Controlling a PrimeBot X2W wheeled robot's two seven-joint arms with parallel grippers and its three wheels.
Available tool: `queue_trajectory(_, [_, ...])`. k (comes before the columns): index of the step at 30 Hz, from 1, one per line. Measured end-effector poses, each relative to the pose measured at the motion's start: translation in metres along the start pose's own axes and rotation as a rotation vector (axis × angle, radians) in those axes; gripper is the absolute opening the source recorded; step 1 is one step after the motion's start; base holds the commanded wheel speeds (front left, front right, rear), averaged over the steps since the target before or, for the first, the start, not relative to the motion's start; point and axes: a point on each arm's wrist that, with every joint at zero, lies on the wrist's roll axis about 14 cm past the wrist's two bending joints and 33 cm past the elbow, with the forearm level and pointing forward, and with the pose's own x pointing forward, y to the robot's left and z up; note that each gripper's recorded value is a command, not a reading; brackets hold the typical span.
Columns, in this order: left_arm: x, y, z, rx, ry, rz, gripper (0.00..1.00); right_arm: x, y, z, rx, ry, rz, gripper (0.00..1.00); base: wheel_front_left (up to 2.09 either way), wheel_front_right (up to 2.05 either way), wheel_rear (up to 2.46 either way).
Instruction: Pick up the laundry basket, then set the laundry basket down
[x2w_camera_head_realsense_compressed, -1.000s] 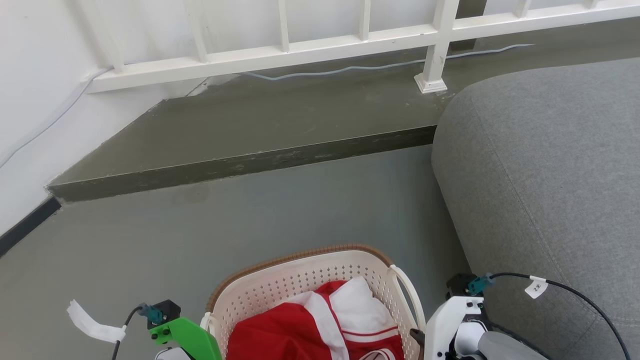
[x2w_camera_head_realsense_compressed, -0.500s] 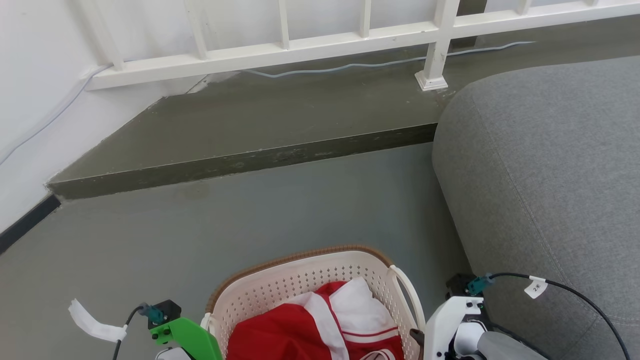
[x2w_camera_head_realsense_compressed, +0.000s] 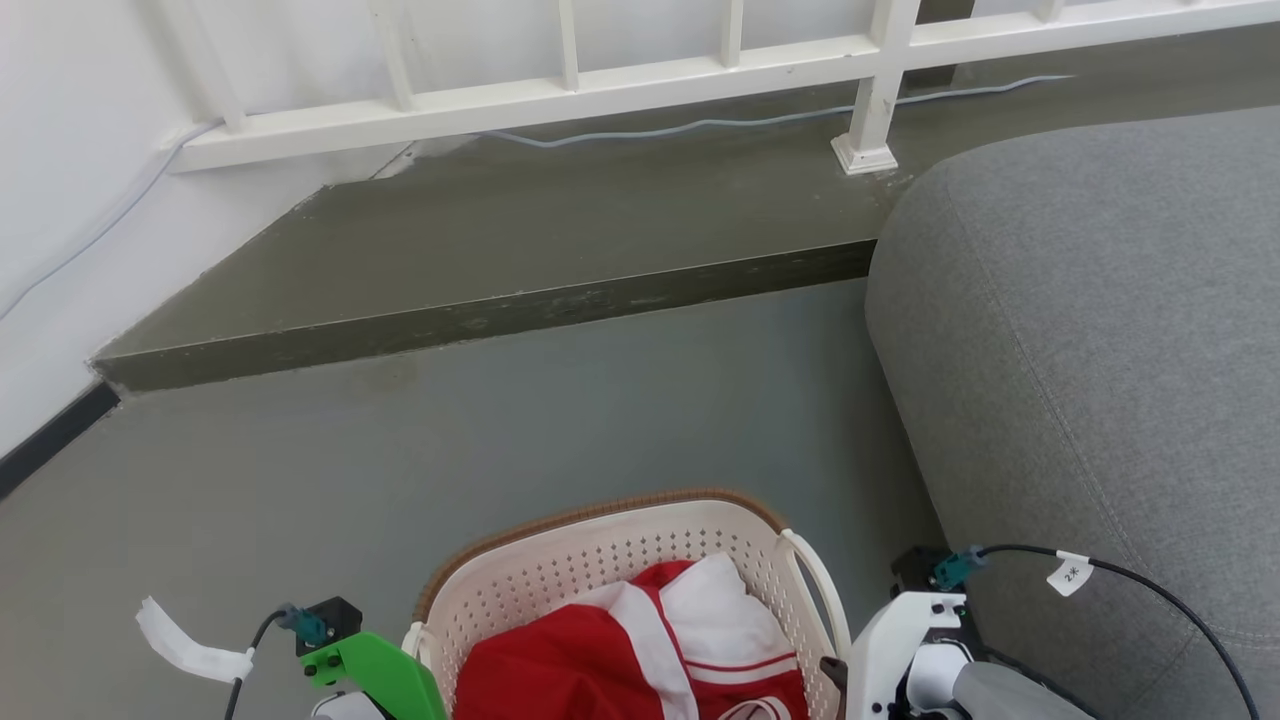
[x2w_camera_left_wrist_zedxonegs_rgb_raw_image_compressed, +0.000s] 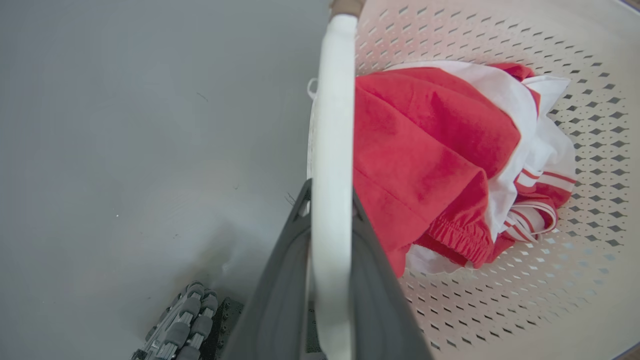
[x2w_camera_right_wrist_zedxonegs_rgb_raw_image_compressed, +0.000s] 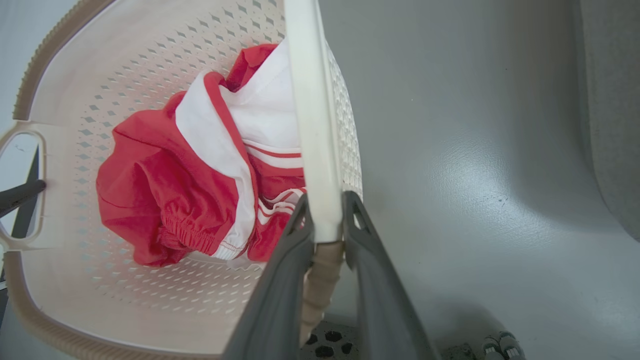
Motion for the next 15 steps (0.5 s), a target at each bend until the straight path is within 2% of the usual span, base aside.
queue_trajectory(8, [0.006,0.001,-0.001,0.001,0.011,0.005,0.00,0.005,-0.002,0.002,0.002,0.008,-0.009,0.00,0.00,0.00,0.00])
queue_trajectory(15, [0.017,-0.004,0.021,0.011,-0.021,0.000,0.00,0.014,-0.007,0.026,-0.004,-0.027,-0.021,0.00,0.00,0.00,0.00])
